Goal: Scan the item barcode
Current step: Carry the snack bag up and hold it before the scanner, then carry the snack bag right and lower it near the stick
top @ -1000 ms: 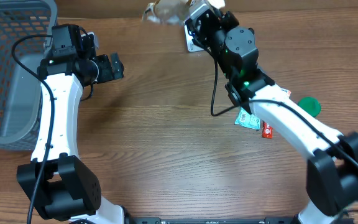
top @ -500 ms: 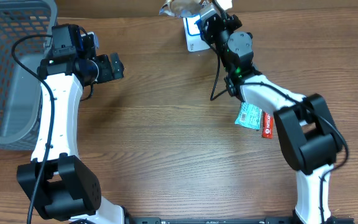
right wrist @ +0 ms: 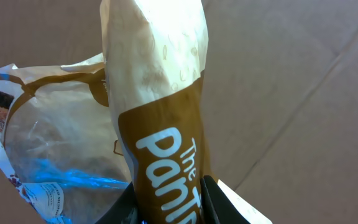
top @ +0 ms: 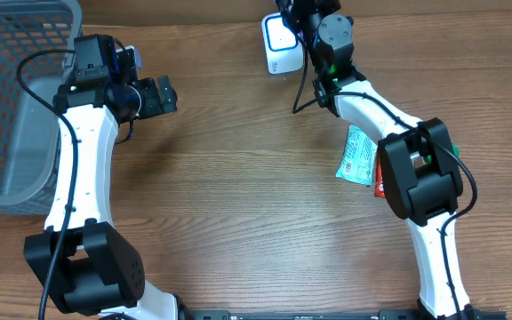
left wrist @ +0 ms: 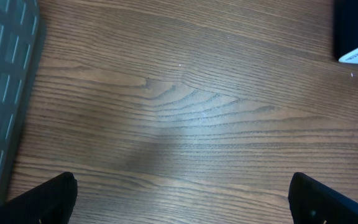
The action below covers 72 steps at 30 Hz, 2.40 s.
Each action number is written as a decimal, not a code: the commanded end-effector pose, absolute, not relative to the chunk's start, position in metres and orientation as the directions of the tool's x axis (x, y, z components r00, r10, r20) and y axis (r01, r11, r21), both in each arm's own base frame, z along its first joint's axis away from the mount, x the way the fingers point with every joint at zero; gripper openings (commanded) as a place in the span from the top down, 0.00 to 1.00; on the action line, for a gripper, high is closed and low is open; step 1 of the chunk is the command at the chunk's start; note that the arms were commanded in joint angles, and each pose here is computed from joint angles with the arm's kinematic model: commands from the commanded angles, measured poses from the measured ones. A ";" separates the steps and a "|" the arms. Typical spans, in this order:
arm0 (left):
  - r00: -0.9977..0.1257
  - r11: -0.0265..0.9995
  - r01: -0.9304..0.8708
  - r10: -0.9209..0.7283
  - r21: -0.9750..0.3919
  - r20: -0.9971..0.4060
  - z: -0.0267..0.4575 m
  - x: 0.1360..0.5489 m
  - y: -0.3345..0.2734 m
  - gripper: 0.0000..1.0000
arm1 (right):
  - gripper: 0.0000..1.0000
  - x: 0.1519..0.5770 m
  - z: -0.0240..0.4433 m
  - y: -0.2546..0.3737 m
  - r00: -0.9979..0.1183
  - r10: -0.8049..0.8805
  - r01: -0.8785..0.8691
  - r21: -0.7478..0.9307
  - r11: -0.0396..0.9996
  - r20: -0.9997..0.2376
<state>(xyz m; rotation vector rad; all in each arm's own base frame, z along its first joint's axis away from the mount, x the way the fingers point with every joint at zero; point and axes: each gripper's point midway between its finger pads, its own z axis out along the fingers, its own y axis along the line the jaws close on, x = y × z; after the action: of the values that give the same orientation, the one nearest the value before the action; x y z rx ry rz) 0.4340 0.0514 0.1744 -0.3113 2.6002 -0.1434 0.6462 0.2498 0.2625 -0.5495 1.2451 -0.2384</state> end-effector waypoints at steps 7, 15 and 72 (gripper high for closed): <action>-0.840 0.969 -0.191 -0.244 -0.156 -0.484 0.175 0.436 0.053 0.00 | 0.96 0.658 0.217 0.244 0.280 -0.520 -0.055 -0.554 0.831 -0.807; -0.840 0.969 -0.191 -0.244 -0.156 -0.484 0.175 0.436 0.053 0.00 | 0.96 0.655 0.218 0.244 0.256 -0.515 -0.011 -0.535 0.845 -0.818; -0.840 0.969 -0.192 -0.244 -0.156 -0.484 0.175 0.436 0.053 0.00 | 0.96 0.580 0.233 0.272 -0.231 -0.449 -0.349 -0.358 0.866 -0.863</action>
<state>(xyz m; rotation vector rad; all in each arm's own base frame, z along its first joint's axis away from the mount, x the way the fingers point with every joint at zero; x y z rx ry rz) 0.4340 0.0514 0.1744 -0.3113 2.6002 -0.1434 0.5831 0.2763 0.1879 -0.7093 1.8797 -0.1718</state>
